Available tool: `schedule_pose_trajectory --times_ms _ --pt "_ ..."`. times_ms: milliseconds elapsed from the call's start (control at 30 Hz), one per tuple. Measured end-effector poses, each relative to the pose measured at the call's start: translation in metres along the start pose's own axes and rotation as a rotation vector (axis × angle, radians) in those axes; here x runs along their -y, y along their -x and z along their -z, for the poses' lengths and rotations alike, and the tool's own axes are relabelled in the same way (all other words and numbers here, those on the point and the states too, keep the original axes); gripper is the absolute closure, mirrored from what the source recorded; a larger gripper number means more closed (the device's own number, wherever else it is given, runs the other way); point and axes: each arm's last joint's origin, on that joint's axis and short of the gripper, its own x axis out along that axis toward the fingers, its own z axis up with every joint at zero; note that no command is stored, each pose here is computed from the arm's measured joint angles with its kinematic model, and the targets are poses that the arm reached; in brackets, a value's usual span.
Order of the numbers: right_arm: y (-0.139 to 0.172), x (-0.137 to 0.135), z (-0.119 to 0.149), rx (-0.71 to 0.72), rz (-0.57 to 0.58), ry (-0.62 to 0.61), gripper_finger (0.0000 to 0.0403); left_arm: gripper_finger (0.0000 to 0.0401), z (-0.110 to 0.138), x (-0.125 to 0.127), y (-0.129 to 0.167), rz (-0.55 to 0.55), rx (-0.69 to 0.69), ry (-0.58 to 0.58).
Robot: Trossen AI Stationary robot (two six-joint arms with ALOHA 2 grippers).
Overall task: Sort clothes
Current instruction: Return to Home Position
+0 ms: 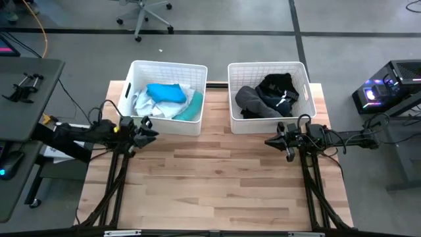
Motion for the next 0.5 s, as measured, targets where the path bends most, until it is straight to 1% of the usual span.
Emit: schedule_pose_trajectory --times_ms 133,233,400,500 --pt "0.000 0.000 0.000 0.000 0.000 0.000 0.0403 0.0297 0.009 -0.006 0.002 -0.043 -0.099 -0.073" --pt "0.000 0.000 0.000 0.000 0.000 0.000 0.0403 0.0297 0.009 -0.006 0.002 -0.021 -0.109 -0.190" --pt "0.000 0.000 0.000 0.000 0.000 0.000 0.0403 0.0297 0.016 -0.008 0.003 0.036 -0.196 -0.416" --pt "0.000 0.000 0.000 0.000 0.000 0.000 0.0403 0.0297 0.023 -0.012 0.005 0.028 -0.278 -0.477"
